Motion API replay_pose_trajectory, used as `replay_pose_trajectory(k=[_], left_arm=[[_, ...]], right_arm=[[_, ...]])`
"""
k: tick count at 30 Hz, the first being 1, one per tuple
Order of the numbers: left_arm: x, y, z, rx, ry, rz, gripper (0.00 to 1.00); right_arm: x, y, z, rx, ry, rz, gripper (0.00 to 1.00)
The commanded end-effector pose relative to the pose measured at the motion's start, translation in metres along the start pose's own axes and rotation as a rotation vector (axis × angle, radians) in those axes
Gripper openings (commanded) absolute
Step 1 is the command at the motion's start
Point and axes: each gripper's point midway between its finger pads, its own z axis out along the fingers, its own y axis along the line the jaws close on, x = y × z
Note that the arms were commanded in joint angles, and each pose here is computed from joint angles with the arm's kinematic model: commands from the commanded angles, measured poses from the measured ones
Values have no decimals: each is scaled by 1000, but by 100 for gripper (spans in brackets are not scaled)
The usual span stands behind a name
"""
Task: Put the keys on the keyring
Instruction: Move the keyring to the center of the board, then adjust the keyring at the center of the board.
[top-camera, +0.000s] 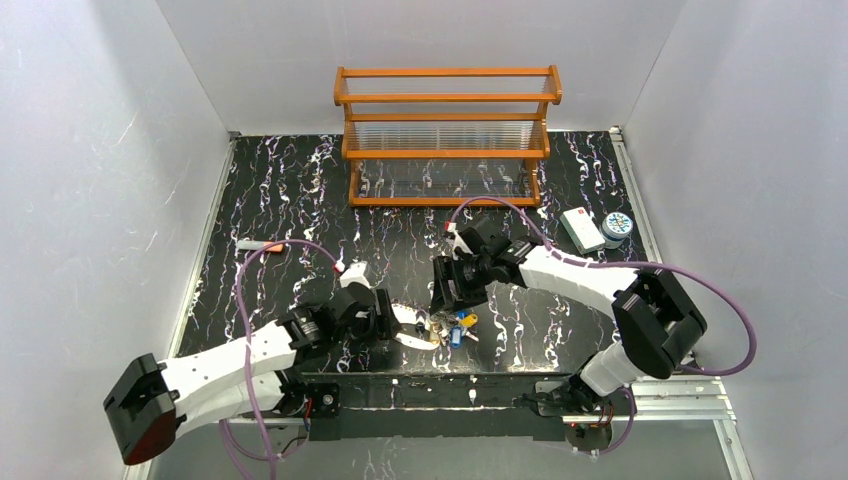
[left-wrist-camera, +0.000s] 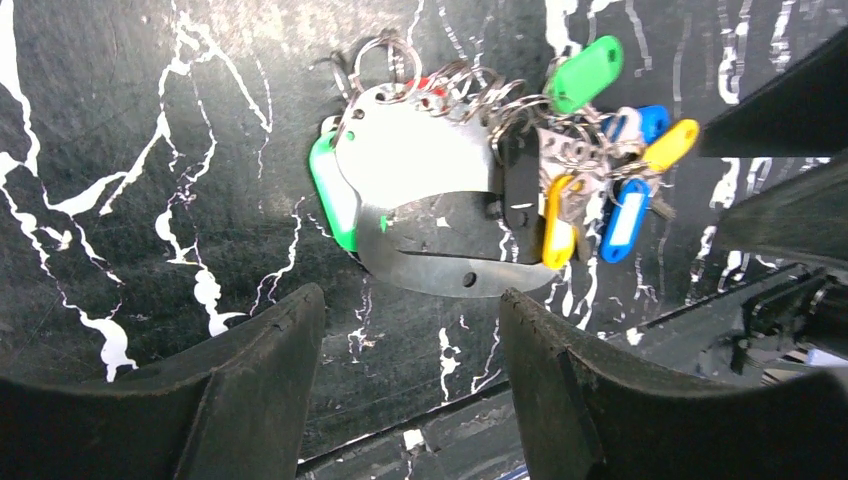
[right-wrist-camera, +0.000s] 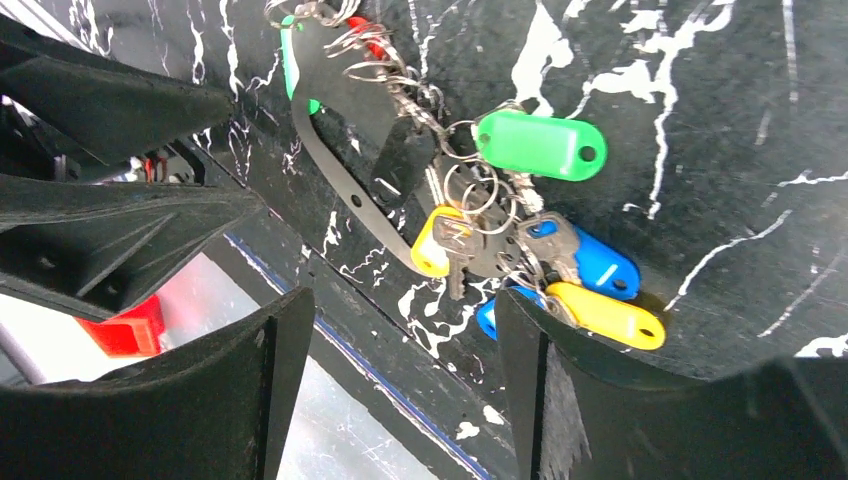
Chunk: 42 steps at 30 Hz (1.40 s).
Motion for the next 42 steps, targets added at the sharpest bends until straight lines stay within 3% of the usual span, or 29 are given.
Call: replay_pose_trajectory(k=[1, 6, 12, 17, 22, 32, 42], left_arm=[[1, 4, 8, -81, 29, -21, 63], [6, -6, 19, -85, 82, -65, 74], [3, -35, 23, -18, 140, -133, 74], [-19, -51, 20, 14, 93, -48, 74], [-21, -31, 28, -33, 112, -16, 73], [-26, -17, 24, 87, 160, -277, 73], [0, 13, 13, 14, 190, -368, 73]], right_arm=[[-1, 4, -13, -52, 0, 38, 76], [-21, 15, -32, -68, -65, 37, 80], [-35, 18, -43, -79, -30, 86, 83], [-34, 7, -32, -51, -7, 91, 82], [-55, -1, -20, -31, -84, 36, 82], [-74, 3, -4, -34, -43, 49, 85], [-68, -6, -1, 2, -13, 34, 85]])
